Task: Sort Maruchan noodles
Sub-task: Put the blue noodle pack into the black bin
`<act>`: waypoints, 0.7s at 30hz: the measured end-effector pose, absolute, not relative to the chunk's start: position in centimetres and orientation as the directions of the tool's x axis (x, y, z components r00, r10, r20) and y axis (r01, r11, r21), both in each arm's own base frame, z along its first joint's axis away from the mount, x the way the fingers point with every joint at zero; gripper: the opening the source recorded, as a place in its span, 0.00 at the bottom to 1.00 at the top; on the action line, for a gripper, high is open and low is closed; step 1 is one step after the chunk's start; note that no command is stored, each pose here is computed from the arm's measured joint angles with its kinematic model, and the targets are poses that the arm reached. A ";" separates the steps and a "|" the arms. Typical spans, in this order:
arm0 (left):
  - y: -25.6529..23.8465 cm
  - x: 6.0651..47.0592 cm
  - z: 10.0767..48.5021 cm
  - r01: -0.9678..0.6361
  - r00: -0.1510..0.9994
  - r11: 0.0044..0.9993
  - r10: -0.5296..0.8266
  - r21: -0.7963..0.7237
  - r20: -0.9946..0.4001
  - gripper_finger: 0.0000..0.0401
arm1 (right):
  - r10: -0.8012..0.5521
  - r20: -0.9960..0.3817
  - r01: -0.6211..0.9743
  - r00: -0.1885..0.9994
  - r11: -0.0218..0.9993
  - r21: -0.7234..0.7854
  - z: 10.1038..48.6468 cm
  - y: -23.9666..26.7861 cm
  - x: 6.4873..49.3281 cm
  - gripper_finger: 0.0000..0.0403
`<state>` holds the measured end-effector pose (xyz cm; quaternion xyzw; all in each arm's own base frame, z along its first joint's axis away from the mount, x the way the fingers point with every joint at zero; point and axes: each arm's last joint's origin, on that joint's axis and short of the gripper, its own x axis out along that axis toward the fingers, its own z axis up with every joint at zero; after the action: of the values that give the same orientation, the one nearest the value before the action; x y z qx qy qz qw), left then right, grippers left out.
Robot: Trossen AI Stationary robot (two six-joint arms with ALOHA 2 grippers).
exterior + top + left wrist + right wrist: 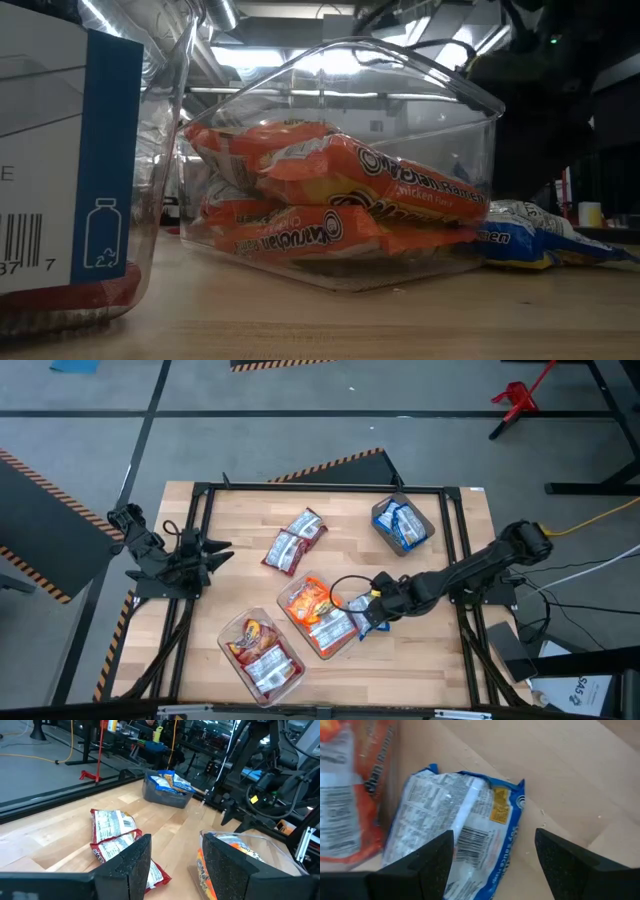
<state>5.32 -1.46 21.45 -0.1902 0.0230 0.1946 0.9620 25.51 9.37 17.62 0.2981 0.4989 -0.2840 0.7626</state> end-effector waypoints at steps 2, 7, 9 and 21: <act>-1.5 5.3 21.4 -0.383 0.923 0.852 0.365 -0.356 -0.119 0.43 | -0.141 -0.934 0.733 0.327 0.662 0.157 17.3 9.4 25.5 0.66; -1.5 5.3 21.4 -0.377 0.926 0.854 0.358 -0.358 -0.120 0.43 | -0.155 -0.945 0.752 0.288 0.648 0.123 16.2 9.5 25.8 0.66; -1.5 5.3 21.4 -0.377 0.926 0.854 0.358 -0.358 -0.121 0.43 | -0.163 -0.950 0.755 0.267 0.648 0.100 15.7 9.5 25.9 0.66; -1.5 5.3 21.4 -0.377 0.926 0.845 0.359 -0.380 -0.121 0.43 | -0.194 -0.958 0.774 0.211 0.632 0.042 14.6 9.5 25.9 0.47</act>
<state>5.32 -1.48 21.44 -0.2026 0.0223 0.1916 0.9601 25.89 9.46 14.58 0.2717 0.5332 -0.3320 0.7291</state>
